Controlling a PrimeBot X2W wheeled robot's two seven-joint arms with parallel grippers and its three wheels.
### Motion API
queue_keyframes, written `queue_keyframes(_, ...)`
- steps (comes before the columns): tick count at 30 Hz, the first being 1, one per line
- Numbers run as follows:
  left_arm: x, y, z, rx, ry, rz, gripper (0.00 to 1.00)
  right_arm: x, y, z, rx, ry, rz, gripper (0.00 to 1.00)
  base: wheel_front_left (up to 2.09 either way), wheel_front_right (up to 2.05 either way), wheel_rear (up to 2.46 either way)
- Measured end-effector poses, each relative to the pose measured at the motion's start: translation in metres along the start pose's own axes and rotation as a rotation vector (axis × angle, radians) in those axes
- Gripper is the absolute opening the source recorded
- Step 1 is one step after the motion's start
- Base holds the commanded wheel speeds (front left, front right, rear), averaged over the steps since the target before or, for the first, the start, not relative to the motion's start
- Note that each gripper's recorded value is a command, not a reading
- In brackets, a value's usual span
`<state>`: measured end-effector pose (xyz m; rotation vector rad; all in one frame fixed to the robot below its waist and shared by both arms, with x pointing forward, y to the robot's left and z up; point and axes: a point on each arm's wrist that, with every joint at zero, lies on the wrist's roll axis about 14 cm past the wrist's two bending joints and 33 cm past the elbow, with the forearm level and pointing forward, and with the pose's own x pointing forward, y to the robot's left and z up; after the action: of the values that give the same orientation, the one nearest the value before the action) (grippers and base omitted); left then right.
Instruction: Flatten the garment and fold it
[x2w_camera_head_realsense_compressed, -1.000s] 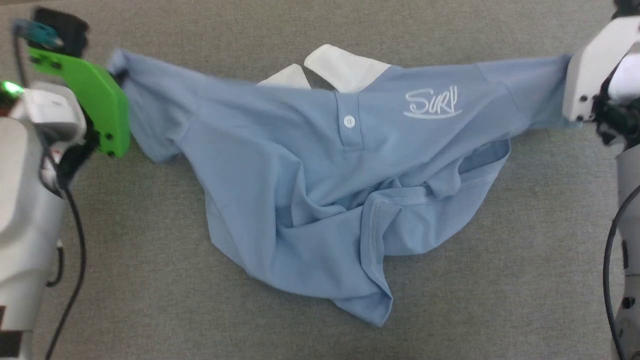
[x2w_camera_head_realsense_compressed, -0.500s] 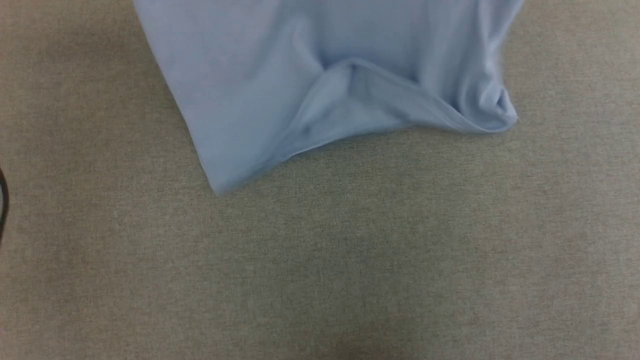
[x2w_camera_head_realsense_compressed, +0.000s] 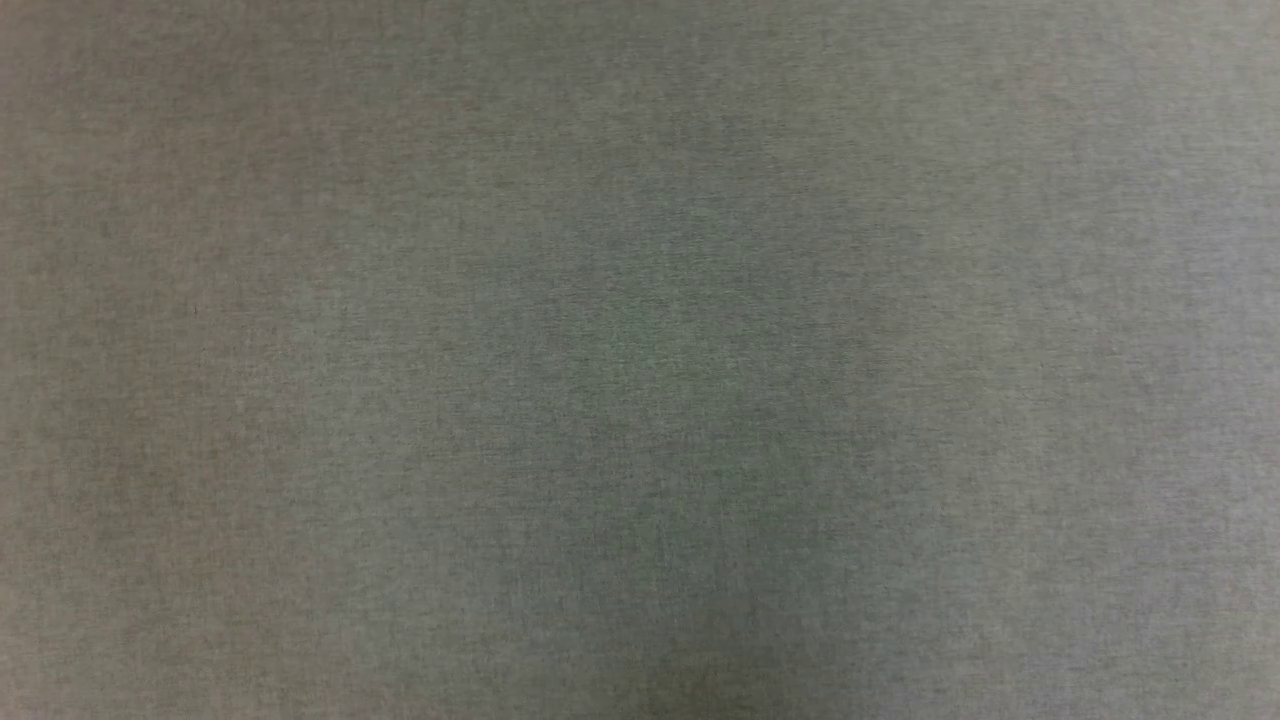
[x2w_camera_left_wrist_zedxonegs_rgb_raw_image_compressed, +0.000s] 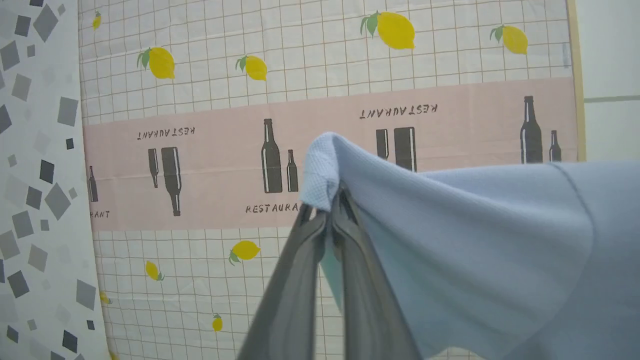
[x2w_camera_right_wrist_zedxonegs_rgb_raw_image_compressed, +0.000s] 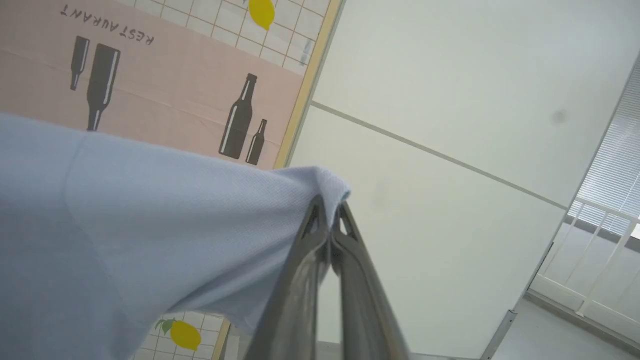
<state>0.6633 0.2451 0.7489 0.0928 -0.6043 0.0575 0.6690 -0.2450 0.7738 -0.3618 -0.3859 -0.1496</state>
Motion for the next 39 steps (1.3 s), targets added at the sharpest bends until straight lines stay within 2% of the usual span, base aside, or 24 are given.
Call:
queue_keyframes(4,-0.024,-0.008,-0.056,0.033,0.173,-0.066,0.00,-0.006,0.023,-0.045,0.009,0.100,0.067,0.00,0.00,0.00,0.00)
queue_keyframes(9,-0.090,-0.015,-0.136,0.038,0.473,-0.148,0.00,-0.049,0.056,-0.129,0.032,0.301,0.176,0.00,0.00,0.00,0.00)
queue_keyframes(16,-0.202,-0.020,-0.185,-0.133,0.824,-0.178,0.00,-0.135,0.074,-0.197,0.122,0.520,0.266,0.00,0.00,0.00,0.00)
queue_keyframes(21,-0.280,-0.031,-0.177,-0.284,0.998,-0.193,0.00,-0.208,0.070,-0.217,0.181,0.656,0.299,0.00,0.00,0.00,0.00)
queue_keyframes(22,-0.328,-0.040,-0.164,-0.355,1.100,-0.216,0.00,-0.252,0.056,-0.220,0.182,0.714,0.300,0.00,0.00,0.00,0.00)
queue_keyframes(25,-0.375,-0.039,-0.147,-0.425,1.179,-0.174,0.00,-0.300,0.040,-0.221,0.185,0.790,0.285,0.00,0.00,0.00,0.00)
queue_keyframes(28,-0.414,-0.039,-0.129,-0.497,1.230,-0.104,0.00,-0.337,0.035,-0.214,0.225,0.844,0.259,0.00,0.00,0.00,0.00)
queue_keyframes(32,-0.461,-0.035,-0.111,-0.530,1.309,-0.023,0.00,-0.381,0.028,-0.210,0.264,0.940,0.216,0.00,0.00,0.00,0.00)
queue_keyframes(35,-0.484,-0.040,-0.097,-0.616,1.322,0.063,0.00,-0.421,0.019,-0.214,0.272,1.060,0.164,0.00,0.00,0.00,0.00)
queue_keyframes(39,-0.509,-0.041,-0.089,-0.655,1.358,0.129,0.00,-0.465,0.018,-0.220,0.304,1.214,0.119,0.00,0.00,0.00,0.00)
